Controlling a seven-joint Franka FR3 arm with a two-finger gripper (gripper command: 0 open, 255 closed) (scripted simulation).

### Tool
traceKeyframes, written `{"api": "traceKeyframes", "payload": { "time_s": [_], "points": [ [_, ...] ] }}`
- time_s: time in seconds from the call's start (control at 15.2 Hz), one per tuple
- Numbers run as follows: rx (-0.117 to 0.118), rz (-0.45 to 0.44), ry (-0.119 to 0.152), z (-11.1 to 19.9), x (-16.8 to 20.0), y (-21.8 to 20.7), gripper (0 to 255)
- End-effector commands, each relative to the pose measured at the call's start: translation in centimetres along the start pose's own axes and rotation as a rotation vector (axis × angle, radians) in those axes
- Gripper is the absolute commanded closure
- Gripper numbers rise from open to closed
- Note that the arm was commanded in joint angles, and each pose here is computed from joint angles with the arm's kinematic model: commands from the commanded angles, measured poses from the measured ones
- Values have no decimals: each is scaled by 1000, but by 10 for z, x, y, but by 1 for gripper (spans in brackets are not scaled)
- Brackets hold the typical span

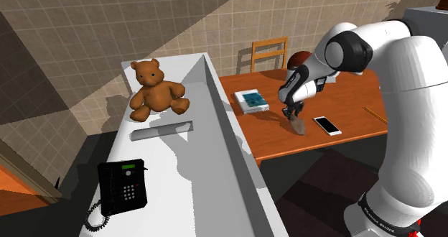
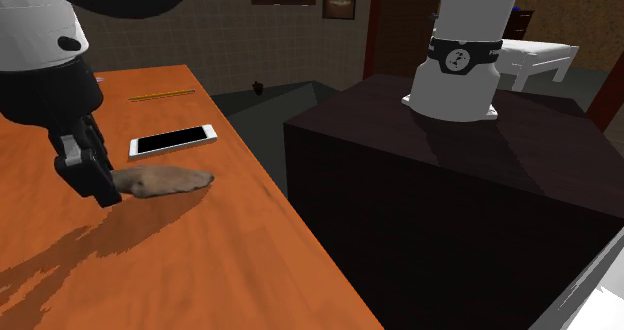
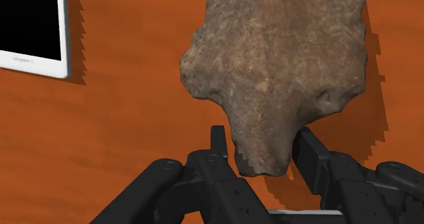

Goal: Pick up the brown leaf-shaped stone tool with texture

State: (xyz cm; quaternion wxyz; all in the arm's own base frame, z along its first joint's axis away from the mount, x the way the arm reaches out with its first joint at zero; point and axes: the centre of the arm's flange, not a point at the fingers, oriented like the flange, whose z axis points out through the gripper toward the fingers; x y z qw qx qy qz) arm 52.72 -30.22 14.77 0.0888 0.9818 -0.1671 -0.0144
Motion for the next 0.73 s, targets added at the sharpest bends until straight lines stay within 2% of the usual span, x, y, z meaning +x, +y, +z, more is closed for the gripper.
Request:
{"api": "traceKeyframes", "payload": {
  "time_s": [0.0, 0.53, 0.66],
  "points": [
    [0, 0, 0, -10, 0, 3, 255],
    [0, 0, 0, -52, 0, 10, 255],
    [0, 0, 0, -53, 0, 10, 255]
  ]
}}
